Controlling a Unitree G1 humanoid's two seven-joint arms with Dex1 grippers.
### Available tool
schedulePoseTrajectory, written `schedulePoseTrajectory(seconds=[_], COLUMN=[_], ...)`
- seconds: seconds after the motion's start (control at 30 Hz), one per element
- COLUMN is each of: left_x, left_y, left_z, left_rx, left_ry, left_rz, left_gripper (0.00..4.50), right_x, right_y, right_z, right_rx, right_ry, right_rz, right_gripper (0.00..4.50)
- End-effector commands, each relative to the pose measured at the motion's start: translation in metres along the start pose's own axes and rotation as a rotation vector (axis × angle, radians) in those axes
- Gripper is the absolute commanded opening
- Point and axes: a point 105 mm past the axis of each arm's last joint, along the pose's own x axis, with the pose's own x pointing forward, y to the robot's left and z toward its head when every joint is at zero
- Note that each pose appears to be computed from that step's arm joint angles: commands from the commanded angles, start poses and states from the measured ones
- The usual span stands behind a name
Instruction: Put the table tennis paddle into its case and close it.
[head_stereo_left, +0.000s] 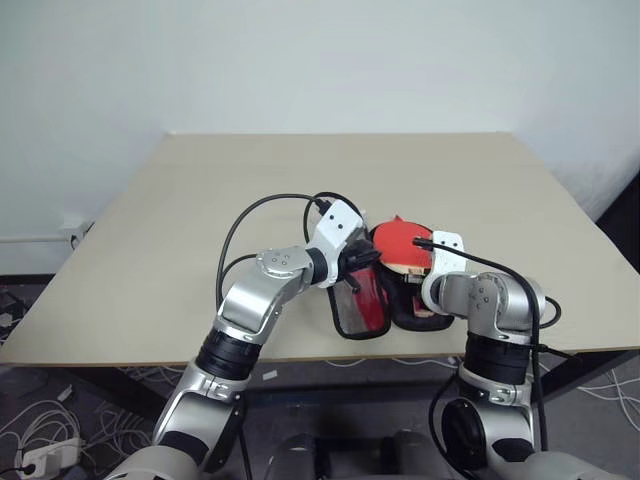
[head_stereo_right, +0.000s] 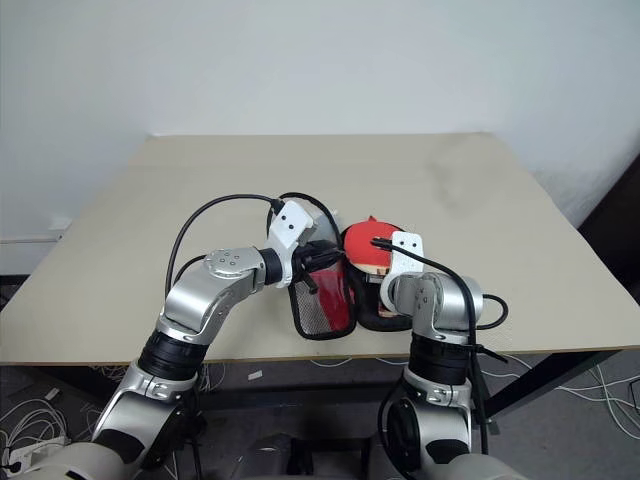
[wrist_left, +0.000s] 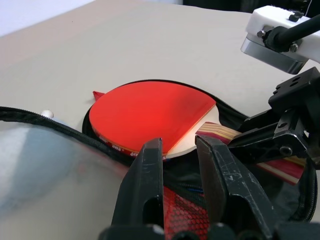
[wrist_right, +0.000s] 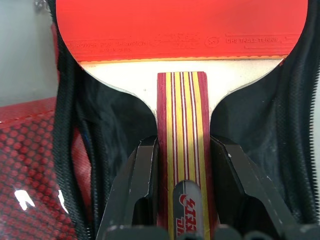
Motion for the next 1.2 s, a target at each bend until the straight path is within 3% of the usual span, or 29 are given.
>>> schedulePoseTrajectory(seconds=[0.03,0.37,0.63,1.0,1.2], left_x=[-0.001,-0.001,-0.002,-0.004,-0.005], left_y=[0.001,0.0,0.0,0.007,0.017], left_z=[0.016,0.019,0.02,0.023,0.031], left_rx=[0.036,0.041,0.045,0.05,-0.063], left_ry=[-0.052,-0.056,-0.06,-0.072,-0.104], left_rz=[0.003,-0.002,0.003,0.03,0.072], left_gripper=[1.05,1.05,1.05,1.05,1.05], right_x=[-0.011,-0.002,0.002,-0.027,-0.039], right_y=[-0.005,-0.002,0.004,0.005,-0.001], right_z=[0.015,0.001,0.003,0.055,0.08], right_rx=[0.002,-0.012,-0.025,-0.083,-0.05], right_ry=[-0.076,-0.042,-0.052,-0.303,-0.425], right_rz=[-0.018,-0.019,0.012,0.06,0.064], right_gripper=[1.14,1.14,3.75,3.75,3.75])
